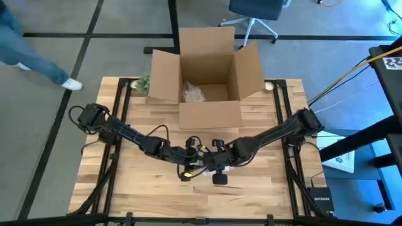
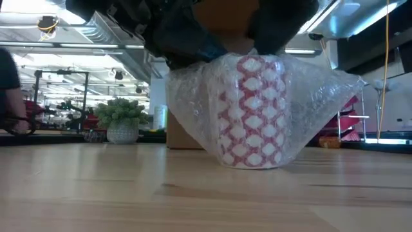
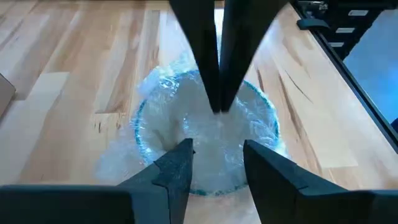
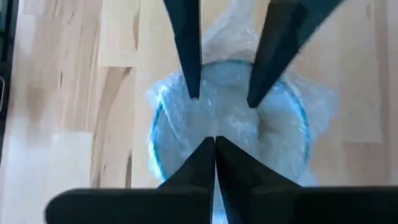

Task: Wrap mug
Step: Wrap the red mug with the bubble wrap, then put the red mug into the box

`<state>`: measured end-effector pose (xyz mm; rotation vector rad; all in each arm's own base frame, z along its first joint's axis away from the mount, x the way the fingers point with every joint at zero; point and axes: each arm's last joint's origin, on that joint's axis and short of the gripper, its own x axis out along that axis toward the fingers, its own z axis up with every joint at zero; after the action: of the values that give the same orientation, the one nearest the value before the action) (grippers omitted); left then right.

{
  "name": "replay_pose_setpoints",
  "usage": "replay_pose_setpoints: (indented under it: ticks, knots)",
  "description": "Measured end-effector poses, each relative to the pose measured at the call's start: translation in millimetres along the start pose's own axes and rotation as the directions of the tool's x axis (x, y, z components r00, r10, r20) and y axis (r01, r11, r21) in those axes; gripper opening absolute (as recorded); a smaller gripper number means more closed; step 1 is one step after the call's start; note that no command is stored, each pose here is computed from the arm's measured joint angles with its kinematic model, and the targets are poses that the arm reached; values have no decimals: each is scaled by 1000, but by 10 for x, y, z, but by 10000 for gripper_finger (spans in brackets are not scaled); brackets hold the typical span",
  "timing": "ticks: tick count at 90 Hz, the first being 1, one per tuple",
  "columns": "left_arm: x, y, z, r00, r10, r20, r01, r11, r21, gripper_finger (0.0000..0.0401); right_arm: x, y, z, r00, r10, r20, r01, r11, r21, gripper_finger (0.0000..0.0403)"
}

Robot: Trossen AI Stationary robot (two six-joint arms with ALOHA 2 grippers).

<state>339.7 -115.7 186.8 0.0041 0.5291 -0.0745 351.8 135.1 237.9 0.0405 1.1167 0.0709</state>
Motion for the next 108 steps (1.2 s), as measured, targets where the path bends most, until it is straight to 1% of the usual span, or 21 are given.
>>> replay_pose_setpoints:
  ticks: [10, 36, 54, 64, 77, 89, 97, 102, 108]
  knots:
    - [-4, 2, -6, 1000, 2, -8, -2, 1000, 1, 127, -60, -6, 1, 1000, -3, 10, 3, 1000, 0, 1]
    - [-3, 4, -4, 1000, 5, -6, -5, 1000, -1, 127, -63, -9, -3, 1000, -3, 4, 3, 1000, 0, 1]
    - [-3, 5, -2, 1000, 5, -5, -5, 1000, -1, 127, -65, 3, -13, 998, 56, -24, -56, 998, 1, 5]
    - [-3, 5, -2, 1000, 5, -6, -5, 1000, -1, 127, -124, 1, -14, 997, 69, -18, -69, 998, 2, 33]
    - [-3, 4, 1, 1000, 5, -4, -5, 1000, -2, 127, -175, -14, -24, 999, 45, -16, -45, 999, 2, 95]
    - [-3, 5, 0, 1000, 5, -5, -5, 1000, -2, 127, -195, 52, -49, 992, 118, -39, -119, 993, -10, 143]
    - [-3, 4, 1, 1000, 5, -5, -5, 1000, -2, 127, -209, 151, -81, 990, 134, -40, -137, 987, -81, 160]
    - [-2, 8, 3, 1000, 5, -4, -5, 1000, 1, 127, -213, 202, -80, 995, 104, -6, -104, 986, -133, 166]
    - [-2, 11, 4, 1000, 6, -4, -6, 1000, 1, 127, -197, 252, -54, 997, 54, 55, -44, 986, -162, 167]
